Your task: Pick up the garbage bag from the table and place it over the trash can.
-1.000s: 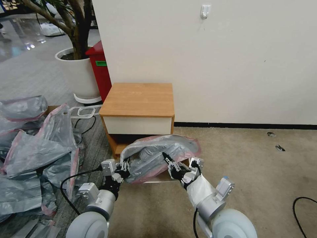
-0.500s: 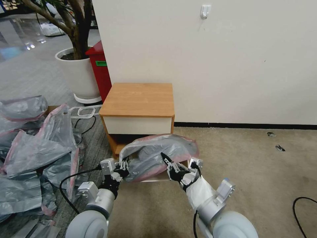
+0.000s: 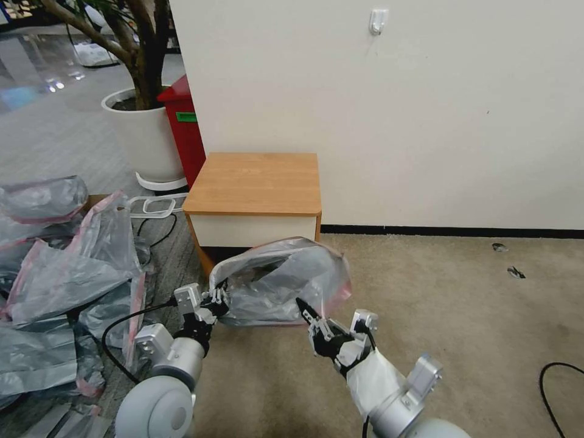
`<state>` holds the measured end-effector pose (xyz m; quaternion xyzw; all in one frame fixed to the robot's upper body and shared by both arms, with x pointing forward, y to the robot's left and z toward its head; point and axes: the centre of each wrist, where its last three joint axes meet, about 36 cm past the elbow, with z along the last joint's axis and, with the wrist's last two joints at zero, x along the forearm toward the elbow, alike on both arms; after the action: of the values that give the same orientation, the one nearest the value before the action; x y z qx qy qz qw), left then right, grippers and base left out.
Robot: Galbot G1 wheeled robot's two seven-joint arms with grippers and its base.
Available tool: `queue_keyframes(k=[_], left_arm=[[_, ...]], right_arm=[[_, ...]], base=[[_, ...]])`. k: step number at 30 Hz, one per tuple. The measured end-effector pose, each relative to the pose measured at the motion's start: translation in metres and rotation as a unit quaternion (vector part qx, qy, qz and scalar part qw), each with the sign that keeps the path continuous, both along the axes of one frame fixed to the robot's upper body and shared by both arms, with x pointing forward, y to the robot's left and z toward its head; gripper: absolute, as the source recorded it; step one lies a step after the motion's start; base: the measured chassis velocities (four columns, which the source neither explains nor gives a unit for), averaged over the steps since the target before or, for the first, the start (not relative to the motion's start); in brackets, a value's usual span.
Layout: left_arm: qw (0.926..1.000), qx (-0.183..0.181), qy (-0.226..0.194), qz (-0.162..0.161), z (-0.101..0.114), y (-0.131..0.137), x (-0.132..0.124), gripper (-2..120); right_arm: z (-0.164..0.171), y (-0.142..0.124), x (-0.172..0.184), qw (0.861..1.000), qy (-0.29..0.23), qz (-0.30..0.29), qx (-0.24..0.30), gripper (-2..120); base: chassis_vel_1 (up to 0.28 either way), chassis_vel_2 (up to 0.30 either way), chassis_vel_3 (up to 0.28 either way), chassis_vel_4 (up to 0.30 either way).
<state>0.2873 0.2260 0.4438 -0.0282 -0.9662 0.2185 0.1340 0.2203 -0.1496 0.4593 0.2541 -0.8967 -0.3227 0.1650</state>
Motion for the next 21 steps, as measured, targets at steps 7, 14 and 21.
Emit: queue_keyframes(k=[7, 14, 21], left_arm=[[0.9993, -0.034, 0.013, 0.009, 0.013, 0.006, 0.002, 5], [0.9975, -0.066, 0.026, 0.008, 0.022, 0.009, 0.000, 5], [0.9948, -0.095, 0.036, 0.001, 0.030, 0.010, -0.002, 5]], right_arm=[[-0.007, -0.004, -0.007, 1.000, 0.001, -0.005, -0.009, 0], [-0.020, -0.008, -0.006, 1.000, 0.003, -0.014, -0.023, 0], [-0.035, -0.010, -0.004, 0.999, 0.001, -0.022, -0.037, 0]], base=[[0.000, 0.000, 0.000, 0.000], [0.000, 0.000, 0.000, 0.000], [0.000, 0.000, 0.000, 0.000]])
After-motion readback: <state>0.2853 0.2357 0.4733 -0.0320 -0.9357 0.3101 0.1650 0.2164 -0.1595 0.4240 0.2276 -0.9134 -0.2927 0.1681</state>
